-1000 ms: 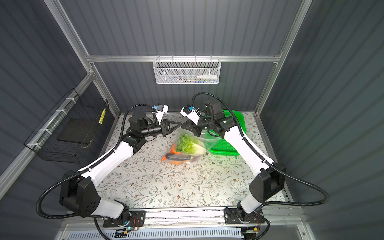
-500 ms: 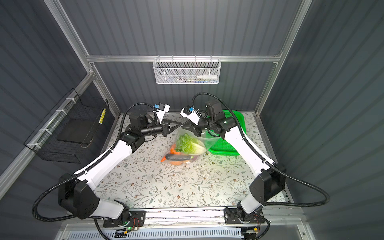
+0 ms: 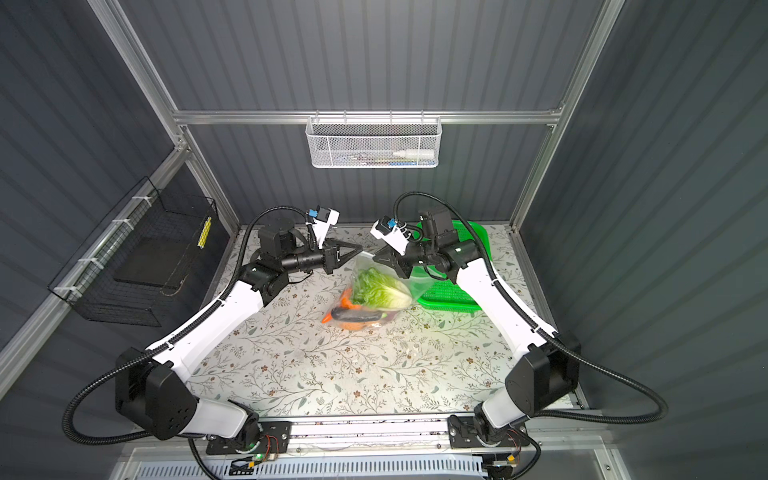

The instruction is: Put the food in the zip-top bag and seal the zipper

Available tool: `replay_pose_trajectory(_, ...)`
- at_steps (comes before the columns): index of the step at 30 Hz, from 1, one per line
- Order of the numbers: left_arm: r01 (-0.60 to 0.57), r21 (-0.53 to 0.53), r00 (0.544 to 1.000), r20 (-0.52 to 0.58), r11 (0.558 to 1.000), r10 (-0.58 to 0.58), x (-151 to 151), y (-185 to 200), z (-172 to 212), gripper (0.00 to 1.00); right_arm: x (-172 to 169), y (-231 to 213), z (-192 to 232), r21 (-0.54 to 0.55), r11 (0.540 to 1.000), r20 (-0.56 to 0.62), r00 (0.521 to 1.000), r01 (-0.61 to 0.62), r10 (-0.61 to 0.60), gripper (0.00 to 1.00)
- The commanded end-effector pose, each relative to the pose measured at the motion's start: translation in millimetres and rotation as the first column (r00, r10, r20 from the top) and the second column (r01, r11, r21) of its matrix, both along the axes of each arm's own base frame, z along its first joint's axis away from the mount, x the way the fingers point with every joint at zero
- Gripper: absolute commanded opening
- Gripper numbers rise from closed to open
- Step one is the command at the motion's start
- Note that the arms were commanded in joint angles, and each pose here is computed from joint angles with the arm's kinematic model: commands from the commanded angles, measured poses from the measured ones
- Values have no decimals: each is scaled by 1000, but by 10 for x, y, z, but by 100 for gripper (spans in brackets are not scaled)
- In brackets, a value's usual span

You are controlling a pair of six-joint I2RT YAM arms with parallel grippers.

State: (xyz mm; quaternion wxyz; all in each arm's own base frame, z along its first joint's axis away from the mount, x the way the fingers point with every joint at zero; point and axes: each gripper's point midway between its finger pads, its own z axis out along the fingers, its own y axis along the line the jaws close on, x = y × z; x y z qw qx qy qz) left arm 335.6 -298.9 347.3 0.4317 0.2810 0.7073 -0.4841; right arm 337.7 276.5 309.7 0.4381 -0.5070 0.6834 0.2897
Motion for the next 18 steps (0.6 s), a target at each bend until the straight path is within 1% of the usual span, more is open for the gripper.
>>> replay_pose_trajectory(1,-47,-50,988,142,998,53,10,162,491,0,33,-211,-171,-62,995,-58,994,84,-87,9)
replay_pose_trajectory(7,-88,-29,983,161,996,91,47,218,508,0,10,-411,-418,-132,978,-82,981,162,-174,10)
replay_pose_trajectory(13,-151,-7,974,170,988,150,184,325,507,0,-93,-604,-497,-138,967,-100,968,215,-230,11)
replay_pose_trajectory(18,-205,9,959,200,979,199,290,407,576,0,-154,-717,-601,-180,952,-108,957,248,-269,11)
